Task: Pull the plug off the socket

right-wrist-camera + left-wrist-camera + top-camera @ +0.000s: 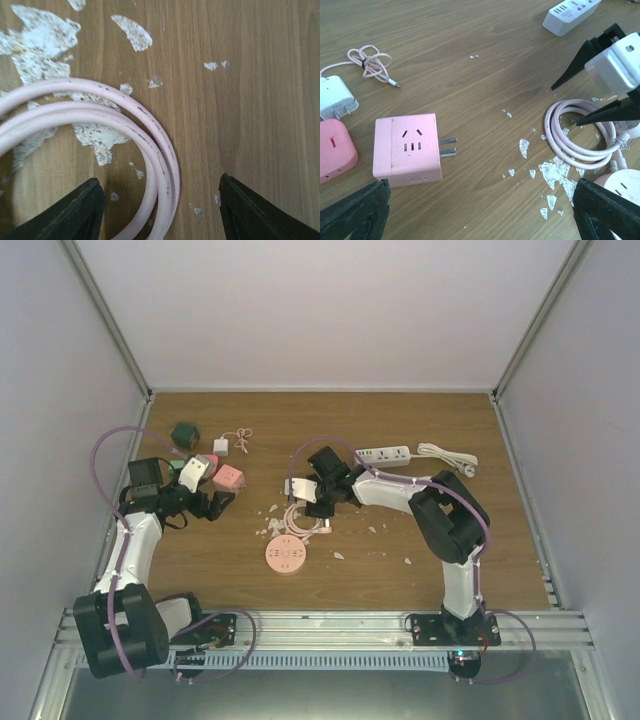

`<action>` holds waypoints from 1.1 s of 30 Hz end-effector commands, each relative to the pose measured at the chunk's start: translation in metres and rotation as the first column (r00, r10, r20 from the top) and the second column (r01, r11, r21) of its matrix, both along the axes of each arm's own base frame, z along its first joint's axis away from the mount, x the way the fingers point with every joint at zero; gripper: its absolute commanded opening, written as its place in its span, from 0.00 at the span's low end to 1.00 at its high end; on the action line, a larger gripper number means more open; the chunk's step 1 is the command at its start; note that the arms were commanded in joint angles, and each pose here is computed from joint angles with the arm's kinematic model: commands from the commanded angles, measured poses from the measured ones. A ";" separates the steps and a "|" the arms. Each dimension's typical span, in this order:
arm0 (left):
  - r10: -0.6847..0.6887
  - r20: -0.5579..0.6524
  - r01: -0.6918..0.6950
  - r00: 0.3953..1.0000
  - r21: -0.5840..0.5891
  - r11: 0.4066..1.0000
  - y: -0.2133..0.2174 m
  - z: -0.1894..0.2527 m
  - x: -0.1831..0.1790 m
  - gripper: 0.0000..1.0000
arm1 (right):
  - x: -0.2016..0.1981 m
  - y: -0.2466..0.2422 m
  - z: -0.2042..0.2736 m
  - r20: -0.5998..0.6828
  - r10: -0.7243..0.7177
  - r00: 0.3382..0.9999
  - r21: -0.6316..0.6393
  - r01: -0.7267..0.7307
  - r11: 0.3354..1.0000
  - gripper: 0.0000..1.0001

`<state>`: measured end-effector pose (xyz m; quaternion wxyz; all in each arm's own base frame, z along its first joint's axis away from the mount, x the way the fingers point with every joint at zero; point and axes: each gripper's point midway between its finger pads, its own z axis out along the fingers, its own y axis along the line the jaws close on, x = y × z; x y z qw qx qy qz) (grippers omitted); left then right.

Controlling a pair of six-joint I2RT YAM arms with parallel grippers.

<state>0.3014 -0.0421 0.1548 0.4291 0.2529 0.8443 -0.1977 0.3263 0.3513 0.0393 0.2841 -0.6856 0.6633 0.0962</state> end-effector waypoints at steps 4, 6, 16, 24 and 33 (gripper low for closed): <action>-0.006 0.017 0.006 1.000 0.013 1.000 0.001 0.000 -0.002 0.99 | 0.010 -0.030 -0.032 -0.008 -0.087 0.996 -0.129 0.085 0.988 0.62; -0.011 0.020 0.010 1.000 0.009 1.000 0.000 0.000 -0.002 0.99 | 0.011 -0.045 -0.040 -0.017 -0.117 0.993 -0.157 0.112 0.981 0.62; -0.021 0.021 0.021 1.000 0.006 1.000 -0.002 -0.002 -0.004 0.99 | 0.001 -0.112 -0.056 -0.052 -0.217 0.975 -0.222 0.200 0.954 0.62; -0.027 0.017 0.027 0.999 -0.003 1.000 -0.003 -0.003 -0.004 0.99 | 0.000 -0.158 -0.049 -0.045 -0.301 0.953 -0.226 0.283 0.932 0.62; -0.027 0.014 0.027 1.000 -0.002 1.000 -0.003 -0.004 -0.004 0.99 | 0.012 -0.215 -0.054 -0.056 -0.417 0.907 -0.235 0.394 0.889 0.62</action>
